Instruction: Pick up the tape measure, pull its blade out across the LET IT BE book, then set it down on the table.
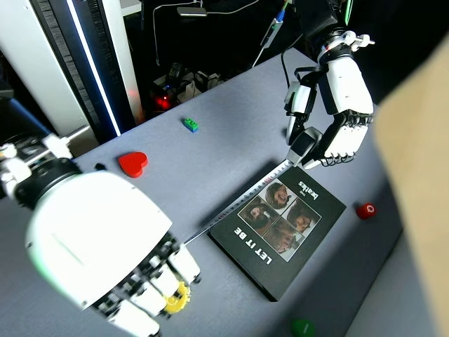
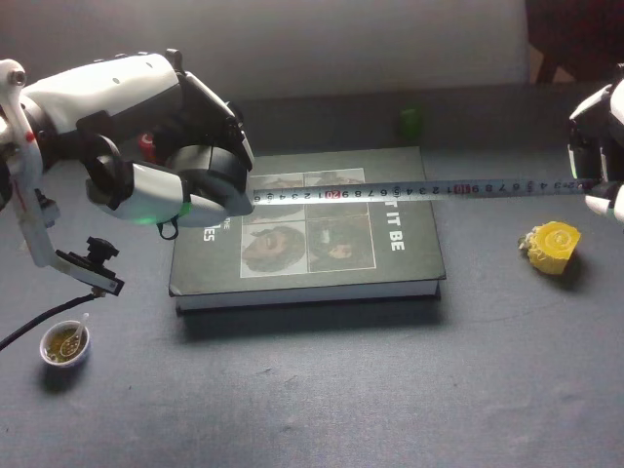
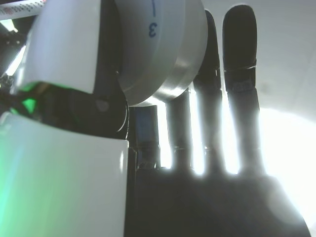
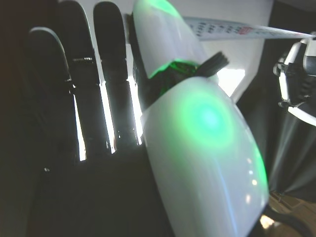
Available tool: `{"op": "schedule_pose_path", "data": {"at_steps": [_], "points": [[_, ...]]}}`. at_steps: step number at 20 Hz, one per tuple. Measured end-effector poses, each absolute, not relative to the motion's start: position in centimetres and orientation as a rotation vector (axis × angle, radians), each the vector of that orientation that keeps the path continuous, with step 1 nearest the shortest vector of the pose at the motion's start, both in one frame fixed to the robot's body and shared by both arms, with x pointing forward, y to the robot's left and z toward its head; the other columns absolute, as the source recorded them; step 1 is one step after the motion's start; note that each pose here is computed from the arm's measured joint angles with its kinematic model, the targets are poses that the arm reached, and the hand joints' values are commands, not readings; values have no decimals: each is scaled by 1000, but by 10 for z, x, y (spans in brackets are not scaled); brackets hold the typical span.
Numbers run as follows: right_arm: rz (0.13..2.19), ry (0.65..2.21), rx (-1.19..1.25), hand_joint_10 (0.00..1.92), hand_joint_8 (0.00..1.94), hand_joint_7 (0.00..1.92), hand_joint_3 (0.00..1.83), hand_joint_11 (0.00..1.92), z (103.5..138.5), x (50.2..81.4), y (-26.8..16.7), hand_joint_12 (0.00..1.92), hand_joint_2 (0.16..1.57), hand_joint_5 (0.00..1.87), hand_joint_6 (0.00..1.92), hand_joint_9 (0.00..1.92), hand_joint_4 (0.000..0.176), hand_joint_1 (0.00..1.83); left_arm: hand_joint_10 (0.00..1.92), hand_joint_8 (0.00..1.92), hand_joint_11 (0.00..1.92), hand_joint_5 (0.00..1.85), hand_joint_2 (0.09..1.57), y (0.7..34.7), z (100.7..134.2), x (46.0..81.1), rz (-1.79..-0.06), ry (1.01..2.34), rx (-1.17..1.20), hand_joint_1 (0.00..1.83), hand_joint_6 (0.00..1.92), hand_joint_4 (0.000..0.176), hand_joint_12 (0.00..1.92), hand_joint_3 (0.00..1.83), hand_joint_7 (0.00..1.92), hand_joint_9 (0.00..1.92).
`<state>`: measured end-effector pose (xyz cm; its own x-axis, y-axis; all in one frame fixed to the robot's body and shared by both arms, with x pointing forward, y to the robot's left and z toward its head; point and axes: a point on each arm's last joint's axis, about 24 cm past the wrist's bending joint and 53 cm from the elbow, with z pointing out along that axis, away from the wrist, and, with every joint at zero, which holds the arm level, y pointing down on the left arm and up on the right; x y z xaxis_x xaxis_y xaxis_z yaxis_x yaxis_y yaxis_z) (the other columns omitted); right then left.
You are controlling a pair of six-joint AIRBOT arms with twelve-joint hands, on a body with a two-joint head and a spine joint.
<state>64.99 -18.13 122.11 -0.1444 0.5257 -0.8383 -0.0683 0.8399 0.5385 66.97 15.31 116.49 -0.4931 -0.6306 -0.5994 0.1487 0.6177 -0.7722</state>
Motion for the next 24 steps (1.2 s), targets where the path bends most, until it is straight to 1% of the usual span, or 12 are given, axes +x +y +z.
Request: {"op": "schedule_pose_path", "data": {"at_steps": [9,21,22,24], "points": [[505,1627,368,591,985,964,0,585,1225,660,-200,1317,1175,790,1319,904,0,1192,1181,843,769,1082,1073,153,1165,670,-997,1860,-388,1385,638,0,1125,0,1122,905],[509,1626,351,594,989,971,0,595,1226,660,-195,1323,1175,780,1317,912,0,1192,1183,854,764,1072,1076,152,1160,667,-993,1878,-384,1384,664,0,1140,0,1126,887],[509,1627,349,593,992,972,0,595,1227,661,-194,1323,1175,779,1314,911,0,1192,1205,878,736,1076,1081,152,1160,667,-990,1882,-382,1383,667,0,1144,0,1104,876],[510,1618,342,593,996,974,0,597,1230,661,-192,1324,1174,778,1310,910,0,1192,1208,888,739,1077,1082,154,1158,668,-985,1885,-384,1382,663,0,1149,0,1098,875]]}}
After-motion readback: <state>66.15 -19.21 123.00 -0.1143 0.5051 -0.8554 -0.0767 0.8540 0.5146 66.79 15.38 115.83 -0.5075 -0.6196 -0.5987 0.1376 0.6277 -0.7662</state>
